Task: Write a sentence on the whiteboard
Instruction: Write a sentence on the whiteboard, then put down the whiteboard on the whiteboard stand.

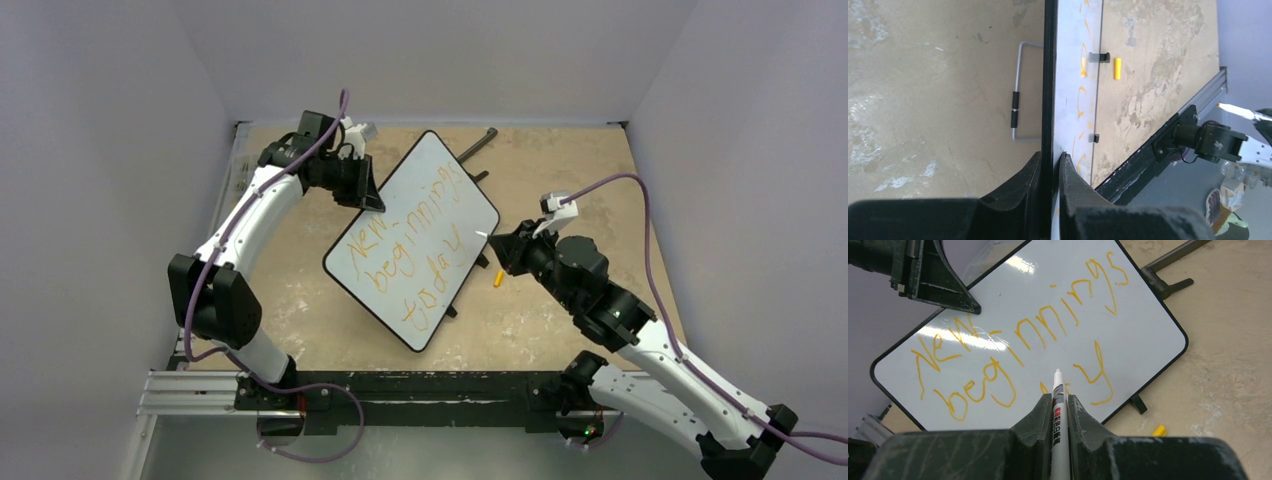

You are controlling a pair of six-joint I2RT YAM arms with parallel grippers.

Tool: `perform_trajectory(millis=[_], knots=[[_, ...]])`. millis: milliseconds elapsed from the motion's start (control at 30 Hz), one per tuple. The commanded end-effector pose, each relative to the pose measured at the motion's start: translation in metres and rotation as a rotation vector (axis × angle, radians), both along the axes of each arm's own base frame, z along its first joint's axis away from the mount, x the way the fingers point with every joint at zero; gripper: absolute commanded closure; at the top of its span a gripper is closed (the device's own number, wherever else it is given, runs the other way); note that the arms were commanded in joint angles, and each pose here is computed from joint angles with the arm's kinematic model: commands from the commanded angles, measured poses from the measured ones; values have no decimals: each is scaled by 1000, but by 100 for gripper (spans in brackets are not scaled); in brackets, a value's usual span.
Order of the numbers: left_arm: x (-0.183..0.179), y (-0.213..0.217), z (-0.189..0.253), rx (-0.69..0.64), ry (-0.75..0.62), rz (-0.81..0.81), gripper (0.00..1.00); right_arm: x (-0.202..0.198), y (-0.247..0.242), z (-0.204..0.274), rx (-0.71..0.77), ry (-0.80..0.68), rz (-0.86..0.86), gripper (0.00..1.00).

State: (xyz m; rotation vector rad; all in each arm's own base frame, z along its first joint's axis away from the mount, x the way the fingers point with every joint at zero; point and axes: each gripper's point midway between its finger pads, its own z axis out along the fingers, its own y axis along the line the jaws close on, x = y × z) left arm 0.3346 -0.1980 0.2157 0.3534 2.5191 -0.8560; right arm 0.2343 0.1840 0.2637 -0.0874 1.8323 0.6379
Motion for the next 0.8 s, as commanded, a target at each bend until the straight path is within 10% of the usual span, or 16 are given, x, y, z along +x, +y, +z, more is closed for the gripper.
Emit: perform_trajectory(millis=[0,767], knots=[[16,38,-34,212,-18,93,84,-2,-8,12,41,-27,-33,100],[16,36,-25,183,-65,93,63,-5,-7,-1,52,-2,-30,100]])
